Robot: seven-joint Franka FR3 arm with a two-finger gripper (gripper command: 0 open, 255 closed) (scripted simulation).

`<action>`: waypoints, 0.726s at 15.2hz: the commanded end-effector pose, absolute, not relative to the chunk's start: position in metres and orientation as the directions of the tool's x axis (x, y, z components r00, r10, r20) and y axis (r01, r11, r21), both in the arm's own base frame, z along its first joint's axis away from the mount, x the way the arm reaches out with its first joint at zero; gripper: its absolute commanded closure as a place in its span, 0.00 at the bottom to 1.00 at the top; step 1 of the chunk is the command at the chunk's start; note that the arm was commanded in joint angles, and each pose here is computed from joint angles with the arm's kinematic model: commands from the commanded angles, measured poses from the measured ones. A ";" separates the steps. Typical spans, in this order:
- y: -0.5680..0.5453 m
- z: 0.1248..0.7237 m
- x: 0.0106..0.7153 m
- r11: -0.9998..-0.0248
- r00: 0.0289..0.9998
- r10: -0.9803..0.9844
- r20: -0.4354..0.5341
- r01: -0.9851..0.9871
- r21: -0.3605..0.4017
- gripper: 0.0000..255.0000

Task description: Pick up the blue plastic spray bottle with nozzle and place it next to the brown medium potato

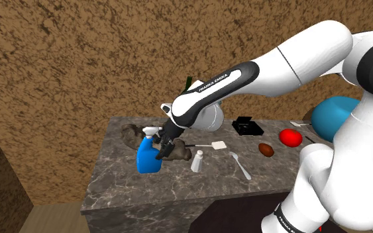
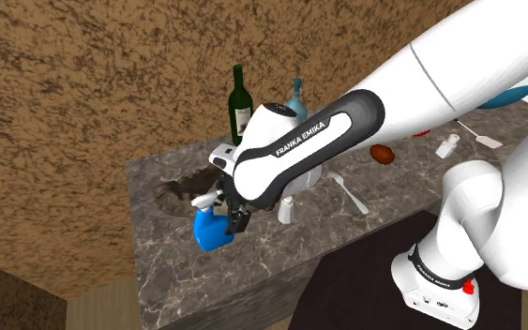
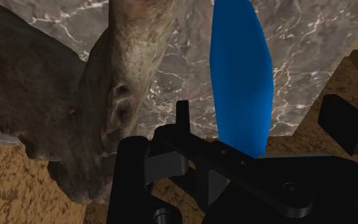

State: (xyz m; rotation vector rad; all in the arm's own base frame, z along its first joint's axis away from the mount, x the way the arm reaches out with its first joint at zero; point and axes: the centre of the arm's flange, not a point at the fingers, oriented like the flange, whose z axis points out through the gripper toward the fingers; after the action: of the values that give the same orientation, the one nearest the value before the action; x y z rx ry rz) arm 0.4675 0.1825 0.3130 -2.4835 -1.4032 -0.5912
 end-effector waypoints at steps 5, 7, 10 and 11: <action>0.187 0.300 0.471 -0.516 0.461 0.765 0.451 0.856 0.000 0.00; 0.187 0.300 0.471 -0.516 0.461 0.765 0.451 0.856 0.000 0.00; 0.187 0.300 0.471 -0.516 0.461 0.765 0.451 0.856 0.000 1.00; 0.187 0.300 0.471 -0.516 0.461 0.765 0.451 0.856 0.000 1.00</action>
State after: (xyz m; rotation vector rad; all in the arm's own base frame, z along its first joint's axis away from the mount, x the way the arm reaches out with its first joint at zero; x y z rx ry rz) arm 0.4708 0.1869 0.2996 -2.4837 -1.4030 -0.5920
